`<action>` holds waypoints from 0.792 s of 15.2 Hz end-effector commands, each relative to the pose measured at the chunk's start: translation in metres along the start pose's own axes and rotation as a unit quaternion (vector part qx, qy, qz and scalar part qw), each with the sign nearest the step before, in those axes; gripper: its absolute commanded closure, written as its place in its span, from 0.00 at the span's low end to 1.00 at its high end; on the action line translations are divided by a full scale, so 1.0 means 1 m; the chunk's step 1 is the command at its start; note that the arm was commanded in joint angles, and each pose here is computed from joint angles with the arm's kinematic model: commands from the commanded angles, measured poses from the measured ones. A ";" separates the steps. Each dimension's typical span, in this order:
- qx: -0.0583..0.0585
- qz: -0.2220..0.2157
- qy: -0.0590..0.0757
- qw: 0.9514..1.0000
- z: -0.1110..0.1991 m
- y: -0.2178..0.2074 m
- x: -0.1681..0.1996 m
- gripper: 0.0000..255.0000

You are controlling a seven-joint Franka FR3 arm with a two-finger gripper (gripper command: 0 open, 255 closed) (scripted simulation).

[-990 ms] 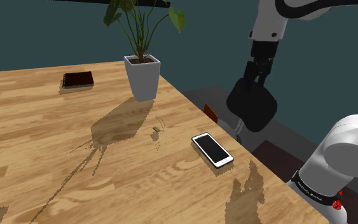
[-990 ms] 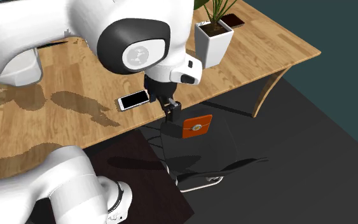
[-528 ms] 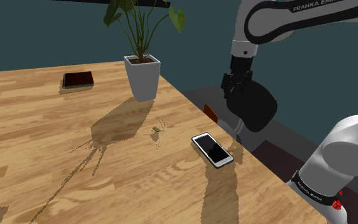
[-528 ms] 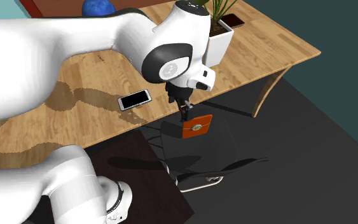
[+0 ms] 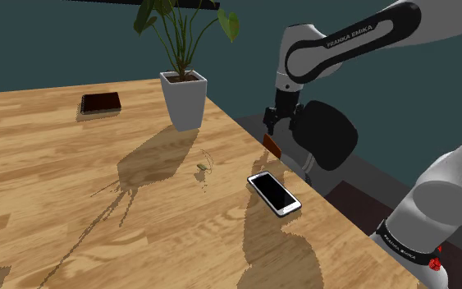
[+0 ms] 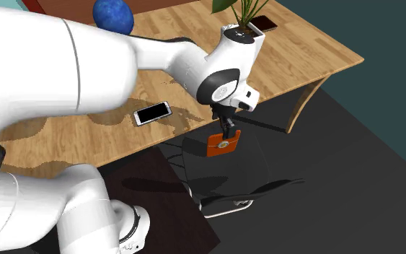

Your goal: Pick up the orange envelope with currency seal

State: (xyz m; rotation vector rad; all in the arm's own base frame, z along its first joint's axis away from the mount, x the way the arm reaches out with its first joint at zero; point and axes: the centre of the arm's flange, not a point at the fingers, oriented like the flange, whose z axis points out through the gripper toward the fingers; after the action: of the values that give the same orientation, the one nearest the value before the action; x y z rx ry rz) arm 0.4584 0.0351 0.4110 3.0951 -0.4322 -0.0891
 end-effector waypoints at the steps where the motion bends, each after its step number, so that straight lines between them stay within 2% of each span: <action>1: -0.003 0.020 0.006 1.000 0.016 -0.001 0.019 0.00; 5: -0.009 0.058 0.016 0.998 0.047 -0.003 0.059 0.00; 12: -0.009 0.059 0.016 0.998 0.080 -0.004 0.062 0.00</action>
State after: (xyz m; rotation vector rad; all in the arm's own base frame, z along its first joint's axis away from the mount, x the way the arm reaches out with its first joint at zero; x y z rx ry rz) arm 0.5150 0.0207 0.3355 3.0409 -0.6069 -0.0332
